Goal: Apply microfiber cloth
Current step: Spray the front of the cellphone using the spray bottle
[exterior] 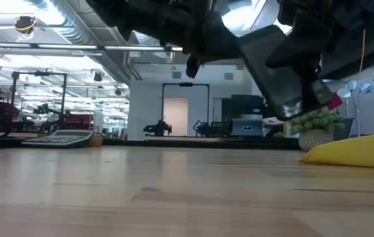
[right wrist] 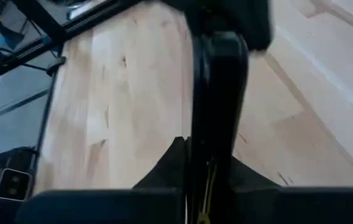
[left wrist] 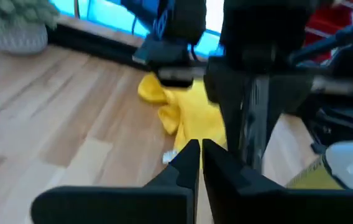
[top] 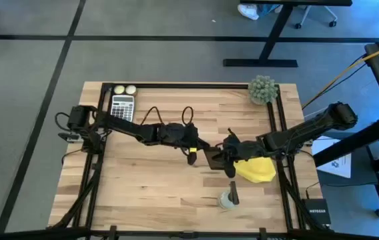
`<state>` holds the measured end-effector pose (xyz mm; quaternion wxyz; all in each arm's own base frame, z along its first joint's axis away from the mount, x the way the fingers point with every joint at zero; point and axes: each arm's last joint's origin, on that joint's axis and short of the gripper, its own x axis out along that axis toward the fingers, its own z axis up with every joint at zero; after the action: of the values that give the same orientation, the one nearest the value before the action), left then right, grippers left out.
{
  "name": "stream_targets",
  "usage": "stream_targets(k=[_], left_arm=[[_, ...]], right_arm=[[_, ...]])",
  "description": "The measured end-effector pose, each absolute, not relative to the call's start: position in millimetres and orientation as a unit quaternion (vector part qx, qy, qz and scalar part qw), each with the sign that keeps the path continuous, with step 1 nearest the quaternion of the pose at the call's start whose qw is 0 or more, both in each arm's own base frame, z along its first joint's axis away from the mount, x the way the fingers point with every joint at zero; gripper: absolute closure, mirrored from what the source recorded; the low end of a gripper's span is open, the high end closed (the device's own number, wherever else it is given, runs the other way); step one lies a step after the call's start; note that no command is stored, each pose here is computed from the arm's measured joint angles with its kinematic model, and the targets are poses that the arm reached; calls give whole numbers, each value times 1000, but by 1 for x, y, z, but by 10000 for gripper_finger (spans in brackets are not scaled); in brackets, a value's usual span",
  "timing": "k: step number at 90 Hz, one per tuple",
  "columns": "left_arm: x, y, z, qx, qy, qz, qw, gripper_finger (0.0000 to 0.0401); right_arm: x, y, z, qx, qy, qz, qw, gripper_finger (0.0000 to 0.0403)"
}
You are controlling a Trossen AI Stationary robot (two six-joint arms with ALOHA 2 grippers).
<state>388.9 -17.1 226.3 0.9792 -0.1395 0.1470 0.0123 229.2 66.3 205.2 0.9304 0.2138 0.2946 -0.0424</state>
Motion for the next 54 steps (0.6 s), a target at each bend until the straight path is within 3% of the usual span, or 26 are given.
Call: stream_targets(k=[29, 54], left_arm=[[367, -33, 235, -113, 232, -12, 966, 400], [354, -60, 216, -92, 296, -39, 950, 400]], right_arm=[[159, 70, 275, 207, 479, -78, 849, 400], [123, 140, 252, 275, 585, 18, 762, 401]])
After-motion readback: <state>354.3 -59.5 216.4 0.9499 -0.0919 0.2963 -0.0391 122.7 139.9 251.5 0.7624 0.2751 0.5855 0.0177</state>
